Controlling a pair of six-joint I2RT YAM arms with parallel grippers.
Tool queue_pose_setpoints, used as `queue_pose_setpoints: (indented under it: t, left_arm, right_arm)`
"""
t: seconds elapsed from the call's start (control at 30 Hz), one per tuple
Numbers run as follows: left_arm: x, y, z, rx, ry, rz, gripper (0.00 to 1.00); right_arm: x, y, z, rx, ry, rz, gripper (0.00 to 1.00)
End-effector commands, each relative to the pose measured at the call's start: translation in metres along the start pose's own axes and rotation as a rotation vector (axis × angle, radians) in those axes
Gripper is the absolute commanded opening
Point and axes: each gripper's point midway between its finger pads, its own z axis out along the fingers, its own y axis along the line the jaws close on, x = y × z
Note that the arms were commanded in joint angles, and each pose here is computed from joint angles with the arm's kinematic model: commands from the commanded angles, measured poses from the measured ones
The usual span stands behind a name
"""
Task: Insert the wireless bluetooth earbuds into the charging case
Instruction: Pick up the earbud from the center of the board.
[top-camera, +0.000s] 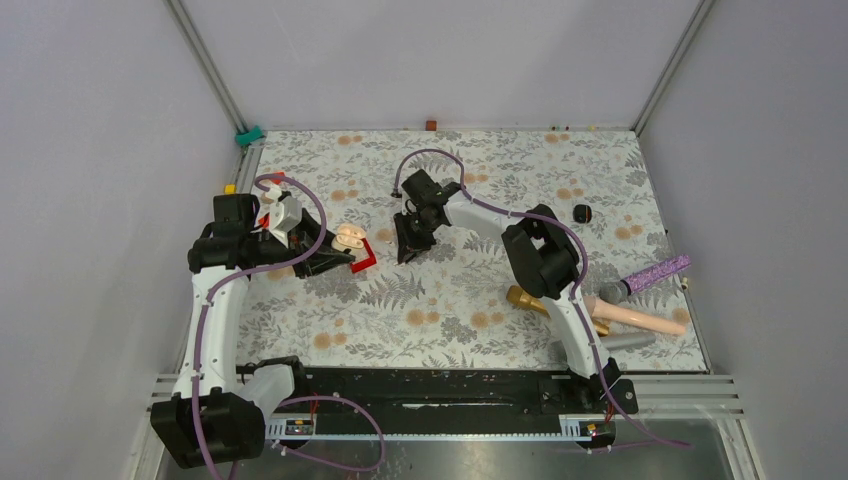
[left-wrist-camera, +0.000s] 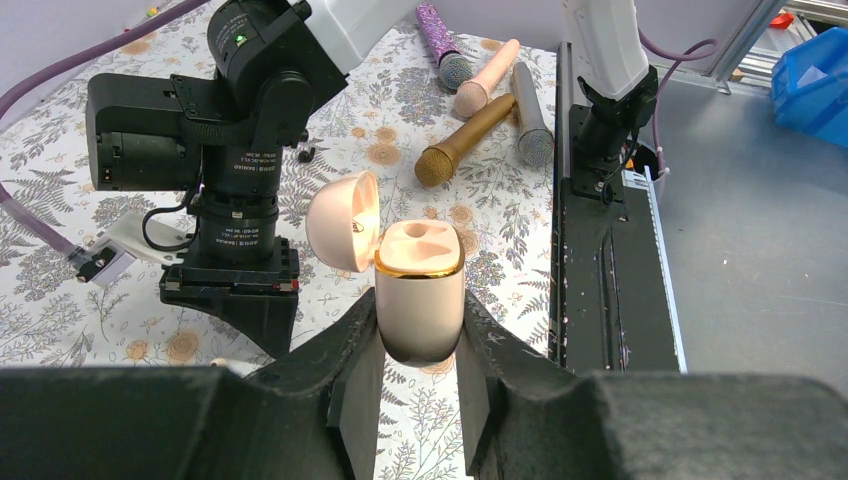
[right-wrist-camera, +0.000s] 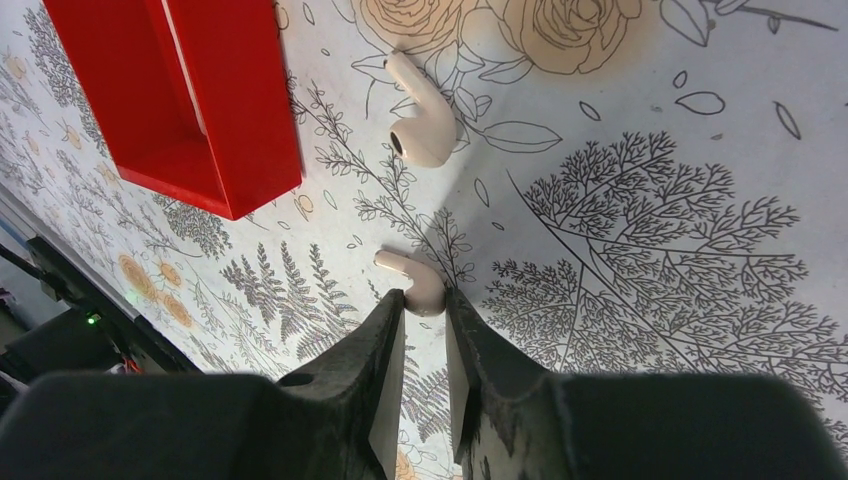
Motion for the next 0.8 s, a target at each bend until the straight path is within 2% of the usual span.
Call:
queue_pose_setpoints:
  t: [0.0,0.17,0.4,0.7,0.77]
  left_arm:
    - [-0.016,-0.011,0.001,0.064,-0.088,0.06,0.0]
    - [-0.016,-0.01,0.001,0.062,-0.086,0.058,0.0]
    - [-0.016,-0.004,0.001,0.055,-0.077,0.033,0.0]
    - [-0.023,0.004,0.001,0.031,-0.08,-0.008,0.0]
    - [-0.026,0.011,0.002,0.034,-0.081,-0.068,0.0]
  right_arm:
    - [-0.001,0.005,0.003,0.013,0.009,-0.03,0.21]
    - [-0.011,0.013,-0.011,0.004,-0.019,-0.096,0.18]
    - [-0.034,0.032,-0.066,0.032,-0.135,-0.239,0.18]
    - [-0.048,0.055,-0.19,0.157,-0.353,-0.446,0.18]
    - [-0.045,0.057,-0.217,0.195,-0.395,-0.489,0.18]
